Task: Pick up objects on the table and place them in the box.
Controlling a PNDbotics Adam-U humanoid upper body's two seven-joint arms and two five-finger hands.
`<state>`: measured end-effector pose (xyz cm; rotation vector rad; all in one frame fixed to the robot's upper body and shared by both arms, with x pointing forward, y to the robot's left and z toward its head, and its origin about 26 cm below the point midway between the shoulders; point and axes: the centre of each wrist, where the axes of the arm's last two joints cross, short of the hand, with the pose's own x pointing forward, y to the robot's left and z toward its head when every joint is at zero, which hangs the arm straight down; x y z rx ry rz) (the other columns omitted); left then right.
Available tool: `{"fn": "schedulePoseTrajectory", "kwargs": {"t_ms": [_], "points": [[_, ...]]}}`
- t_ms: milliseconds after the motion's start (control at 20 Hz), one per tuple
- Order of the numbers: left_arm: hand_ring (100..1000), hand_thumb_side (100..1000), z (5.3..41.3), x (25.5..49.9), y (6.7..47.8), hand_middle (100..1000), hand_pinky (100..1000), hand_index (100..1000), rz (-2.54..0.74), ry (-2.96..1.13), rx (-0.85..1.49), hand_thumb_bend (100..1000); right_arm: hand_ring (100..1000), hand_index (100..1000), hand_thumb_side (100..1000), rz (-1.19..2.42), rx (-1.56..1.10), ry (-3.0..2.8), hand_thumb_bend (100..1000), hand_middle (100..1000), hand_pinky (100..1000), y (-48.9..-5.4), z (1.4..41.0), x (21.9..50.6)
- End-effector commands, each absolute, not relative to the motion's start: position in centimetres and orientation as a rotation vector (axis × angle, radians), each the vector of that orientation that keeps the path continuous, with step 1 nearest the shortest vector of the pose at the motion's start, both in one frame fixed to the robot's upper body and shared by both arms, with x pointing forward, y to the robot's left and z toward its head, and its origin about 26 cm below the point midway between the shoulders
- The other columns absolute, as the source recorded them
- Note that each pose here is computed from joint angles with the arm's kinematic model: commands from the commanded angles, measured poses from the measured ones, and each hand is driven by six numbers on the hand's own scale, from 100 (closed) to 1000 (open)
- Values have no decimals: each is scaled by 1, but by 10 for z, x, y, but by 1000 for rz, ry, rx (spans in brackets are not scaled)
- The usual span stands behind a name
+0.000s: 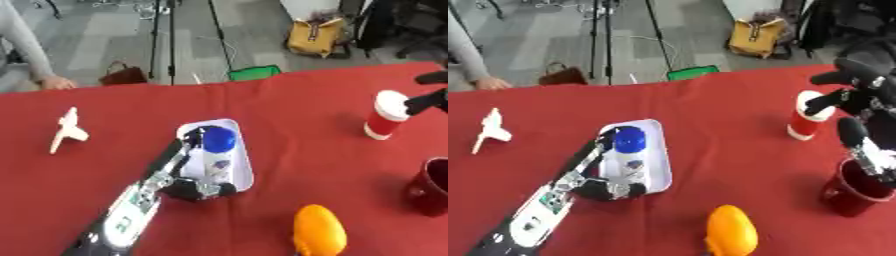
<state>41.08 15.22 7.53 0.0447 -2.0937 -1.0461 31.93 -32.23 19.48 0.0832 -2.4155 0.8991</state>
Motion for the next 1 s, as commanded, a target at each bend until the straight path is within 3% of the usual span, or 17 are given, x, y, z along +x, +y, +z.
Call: {"fn": "schedulePoseTrajectory", "kwargs": {"t_ms": [50,1000], "points": [[914,477,87,412,151,889,772,862,-1036,-2138,50,993,645,984,457,913,80,-2432,169,820,758,-323,202,320],[920,501,113,412,173,894,779,862,-762,-2214,92,1000,643,985,460,912,77,-2429,168,820,758,-325,201,319]]}}
